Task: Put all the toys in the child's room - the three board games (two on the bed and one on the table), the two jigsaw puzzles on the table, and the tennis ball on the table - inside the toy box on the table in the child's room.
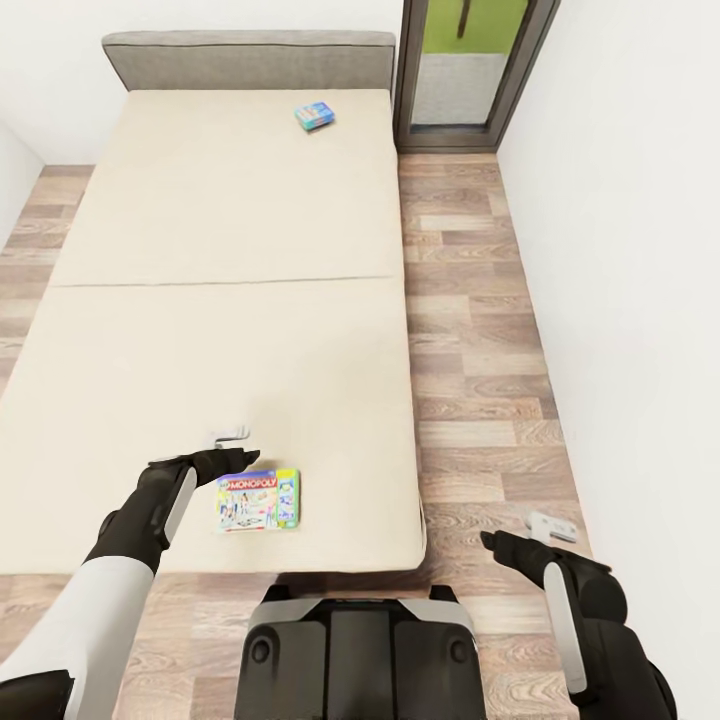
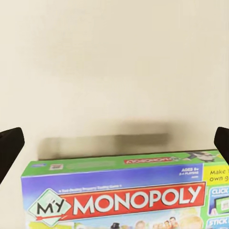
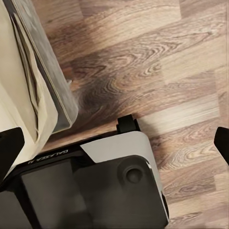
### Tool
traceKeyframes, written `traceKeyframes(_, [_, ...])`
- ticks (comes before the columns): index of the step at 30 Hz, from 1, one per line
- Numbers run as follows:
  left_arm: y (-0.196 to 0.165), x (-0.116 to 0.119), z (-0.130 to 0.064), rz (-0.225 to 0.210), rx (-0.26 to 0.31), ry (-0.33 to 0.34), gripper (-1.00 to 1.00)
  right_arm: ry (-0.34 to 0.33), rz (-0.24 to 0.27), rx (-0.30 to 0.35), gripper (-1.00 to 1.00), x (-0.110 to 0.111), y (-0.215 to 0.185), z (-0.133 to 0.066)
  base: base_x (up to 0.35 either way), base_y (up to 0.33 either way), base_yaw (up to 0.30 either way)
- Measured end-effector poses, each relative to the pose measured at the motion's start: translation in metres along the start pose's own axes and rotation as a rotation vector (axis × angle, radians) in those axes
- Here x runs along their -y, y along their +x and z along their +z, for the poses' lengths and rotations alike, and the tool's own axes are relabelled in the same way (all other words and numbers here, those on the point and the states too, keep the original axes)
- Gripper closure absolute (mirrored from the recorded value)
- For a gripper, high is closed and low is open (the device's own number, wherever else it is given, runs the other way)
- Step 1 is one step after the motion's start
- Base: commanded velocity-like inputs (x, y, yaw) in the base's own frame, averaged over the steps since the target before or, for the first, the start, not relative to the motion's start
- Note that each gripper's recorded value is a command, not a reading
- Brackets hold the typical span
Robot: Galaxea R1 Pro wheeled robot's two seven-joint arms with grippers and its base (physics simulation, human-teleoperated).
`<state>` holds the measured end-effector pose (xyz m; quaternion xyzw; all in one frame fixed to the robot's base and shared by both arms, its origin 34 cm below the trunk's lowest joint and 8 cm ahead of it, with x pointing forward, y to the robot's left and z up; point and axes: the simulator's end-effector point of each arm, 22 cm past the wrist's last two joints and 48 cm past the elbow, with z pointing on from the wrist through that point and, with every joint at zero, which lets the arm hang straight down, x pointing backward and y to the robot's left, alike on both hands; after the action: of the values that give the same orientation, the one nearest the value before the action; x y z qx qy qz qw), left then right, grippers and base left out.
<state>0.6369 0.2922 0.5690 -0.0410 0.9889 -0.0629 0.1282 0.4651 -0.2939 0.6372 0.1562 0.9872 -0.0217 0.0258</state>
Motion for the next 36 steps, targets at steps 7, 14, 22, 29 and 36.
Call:
traceKeyframes(7, [0.006,-0.001,0.004,-0.001,-0.009,-0.001,-1.0,0.007,0.004,-0.011,-1.0,0.003,0.004,0.004,0.0,0.0,0.0])
traceKeyframes(14, [0.012,-0.002,0.009,-0.002,-0.02,-0.001,-1.0,0.011,0.004,-0.022,-1.0,0.005,0.008,0.008,0.0,0.0,0.0])
traceKeyframes(22, [0.019,-0.002,0.014,-0.003,-0.033,0.001,-1.0,0.015,0.003,-0.034,-1.0,0.006,0.014,0.012,0.0,0.0,0.0])
traceKeyframes(29, [0.025,-0.003,0.018,-0.004,-0.043,0.003,-1.0,0.019,0.003,-0.044,-1.0,0.007,0.018,0.016,0.0,0.0,0.0])
traceKeyframes(36, [0.026,-0.003,0.022,0.001,-0.028,0.006,-1.0,0.021,0.003,-0.055,-1.0,0.008,0.022,0.019,0.0,0.0,0.0])
